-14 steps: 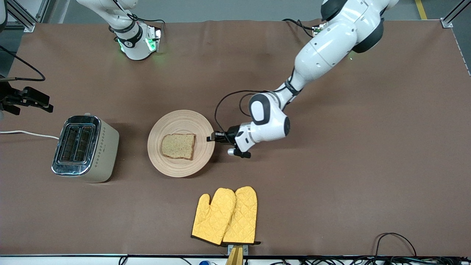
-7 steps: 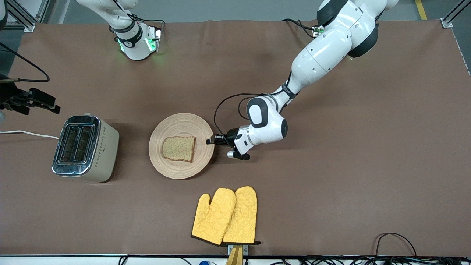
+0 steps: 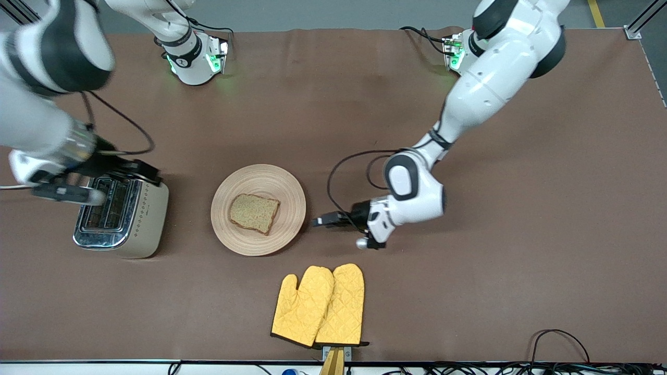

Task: Move plate and put bread in toaster
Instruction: 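Release the plate with the left gripper while the right gripper lowers to the bread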

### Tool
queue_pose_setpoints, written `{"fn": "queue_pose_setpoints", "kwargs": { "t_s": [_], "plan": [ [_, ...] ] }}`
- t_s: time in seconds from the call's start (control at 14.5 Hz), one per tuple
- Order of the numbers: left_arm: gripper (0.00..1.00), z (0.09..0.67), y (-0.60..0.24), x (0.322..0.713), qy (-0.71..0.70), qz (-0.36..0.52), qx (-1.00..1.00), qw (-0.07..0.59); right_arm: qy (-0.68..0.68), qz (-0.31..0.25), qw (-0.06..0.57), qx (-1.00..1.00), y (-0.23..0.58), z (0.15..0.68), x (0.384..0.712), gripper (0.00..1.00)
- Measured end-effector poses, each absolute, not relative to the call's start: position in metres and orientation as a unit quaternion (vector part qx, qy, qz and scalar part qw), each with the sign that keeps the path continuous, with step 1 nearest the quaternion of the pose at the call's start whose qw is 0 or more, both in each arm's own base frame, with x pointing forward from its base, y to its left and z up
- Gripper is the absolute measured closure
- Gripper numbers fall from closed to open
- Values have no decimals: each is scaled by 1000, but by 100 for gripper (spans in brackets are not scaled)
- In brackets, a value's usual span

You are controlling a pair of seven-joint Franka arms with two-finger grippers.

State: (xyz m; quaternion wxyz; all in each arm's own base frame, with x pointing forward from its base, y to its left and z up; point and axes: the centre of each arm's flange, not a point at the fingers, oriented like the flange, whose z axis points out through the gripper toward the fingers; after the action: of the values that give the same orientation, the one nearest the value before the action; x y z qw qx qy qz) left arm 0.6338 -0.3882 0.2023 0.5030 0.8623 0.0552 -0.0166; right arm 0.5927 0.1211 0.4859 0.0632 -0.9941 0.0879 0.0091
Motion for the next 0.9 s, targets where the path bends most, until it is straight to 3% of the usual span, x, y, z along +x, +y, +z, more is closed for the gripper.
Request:
{"fn": "queue_pose_setpoints", "kwargs": {
  "t_s": [0.07, 0.14, 0.48, 0.69, 0.9],
  "plan": [
    [2, 216, -361, 644, 42, -23, 867, 497, 90, 9, 62, -994, 144, 456, 589, 0],
    [0, 229, -333, 654, 26, -33, 872, 488, 92, 10, 61, -994, 163, 426, 584, 0],
    [0, 284, -173, 688, -55, -52, 909, 409, 104, 45, 46, -993, 189, 310, 576, 0],
    [0, 325, -108, 691, -114, -44, 941, 315, 113, 57, 40, -991, 187, 269, 579, 0],
    [0, 402, -99, 683, -185, -19, 965, 185, 124, 65, 36, -989, 188, 238, 579, 0]
  ]
}}
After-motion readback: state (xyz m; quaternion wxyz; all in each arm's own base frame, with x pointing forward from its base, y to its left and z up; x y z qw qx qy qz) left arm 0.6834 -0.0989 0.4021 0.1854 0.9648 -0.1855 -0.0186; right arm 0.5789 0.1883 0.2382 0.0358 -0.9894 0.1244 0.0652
